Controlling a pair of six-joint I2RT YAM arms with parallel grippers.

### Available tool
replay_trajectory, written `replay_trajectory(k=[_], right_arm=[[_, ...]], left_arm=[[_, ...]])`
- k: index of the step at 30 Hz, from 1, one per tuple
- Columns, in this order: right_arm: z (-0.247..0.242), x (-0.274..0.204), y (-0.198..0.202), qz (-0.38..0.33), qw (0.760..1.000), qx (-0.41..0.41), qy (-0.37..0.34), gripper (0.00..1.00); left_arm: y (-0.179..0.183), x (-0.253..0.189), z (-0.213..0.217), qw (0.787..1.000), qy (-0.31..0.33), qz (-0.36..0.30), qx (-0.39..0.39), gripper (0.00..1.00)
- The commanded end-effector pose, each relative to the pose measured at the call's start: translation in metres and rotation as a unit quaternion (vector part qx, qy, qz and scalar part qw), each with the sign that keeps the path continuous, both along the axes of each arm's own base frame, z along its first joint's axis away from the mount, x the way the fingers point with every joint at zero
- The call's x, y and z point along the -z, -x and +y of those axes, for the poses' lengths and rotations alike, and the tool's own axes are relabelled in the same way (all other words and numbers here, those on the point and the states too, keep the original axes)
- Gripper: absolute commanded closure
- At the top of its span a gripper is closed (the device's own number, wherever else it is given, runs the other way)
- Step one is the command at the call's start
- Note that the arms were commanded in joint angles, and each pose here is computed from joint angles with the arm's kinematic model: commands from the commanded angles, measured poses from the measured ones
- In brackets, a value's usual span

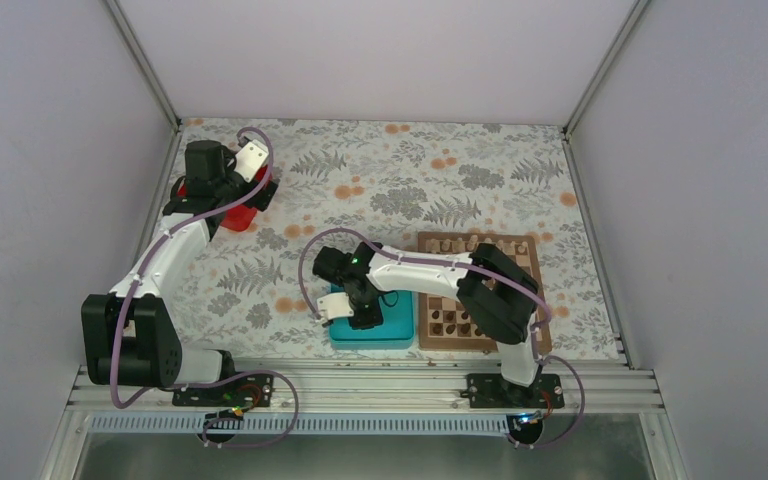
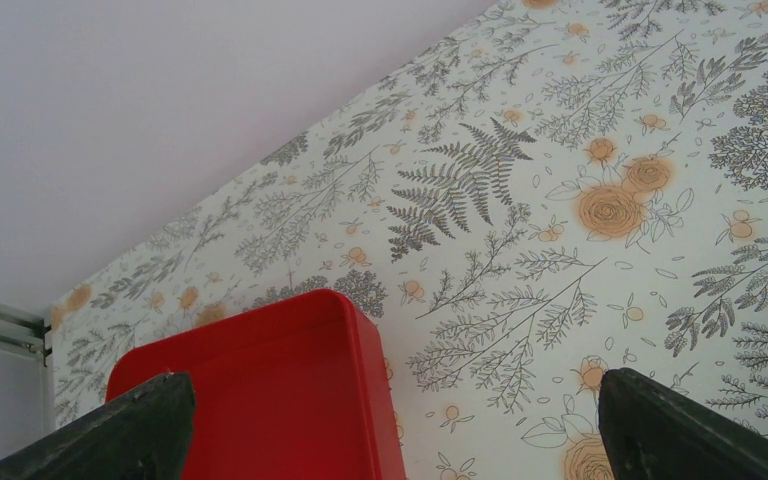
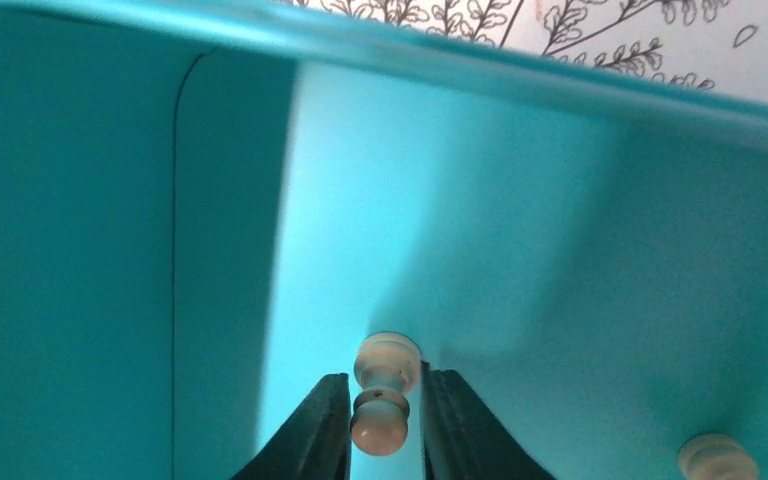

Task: Set up the chess pieces on the board
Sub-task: Pick up the chess piece from the storage box, then place the chess piece on the chessboard.

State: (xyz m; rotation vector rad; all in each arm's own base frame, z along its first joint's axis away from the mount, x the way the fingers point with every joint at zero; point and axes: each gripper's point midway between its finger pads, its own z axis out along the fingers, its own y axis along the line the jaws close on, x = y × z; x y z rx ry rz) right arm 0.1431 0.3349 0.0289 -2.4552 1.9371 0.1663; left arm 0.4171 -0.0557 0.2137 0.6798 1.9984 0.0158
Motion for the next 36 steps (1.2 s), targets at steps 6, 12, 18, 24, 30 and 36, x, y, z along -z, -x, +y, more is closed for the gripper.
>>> replay_trajectory(k=[6, 12, 18, 24, 30, 36], right_arm=[[0.000, -0.015, -0.008, -0.020, 1.000, 0.010, -0.013, 0.94], [-0.036, -0.077, -0.063, -0.056, 0.993, 0.096, -0.042, 0.95], [-0.119, -0.150, -0.126, -0.111, 0.965, 0.222, -0.085, 0.94], [-0.235, -0.146, -0.157, -0.121, 0.929, 0.346, -0.054, 0.93], [-0.313, -0.118, -0.151, -0.094, 0.898, 0.429, -0.038, 0.92], [-0.326, -0.084, -0.142, -0.064, 0.891, 0.448, -0.033, 0.91]], left_arm=[[0.001, -0.010, -0.001, 1.000, 0.001, -0.016, 0.004, 0.00], [0.001, -0.011, -0.001, 1.000, 0.001, -0.017, 0.005, 0.00], [0.001, -0.011, -0.002, 1.000, 0.002, -0.017, 0.006, 0.00], [0.001, -0.012, -0.003, 1.000, 0.004, -0.018, 0.011, 0.00], [0.002, -0.012, -0.005, 1.000, 0.006, -0.018, 0.014, 0.00], [0.002, -0.012, -0.005, 1.000, 0.007, -0.017, 0.016, 0.00]])
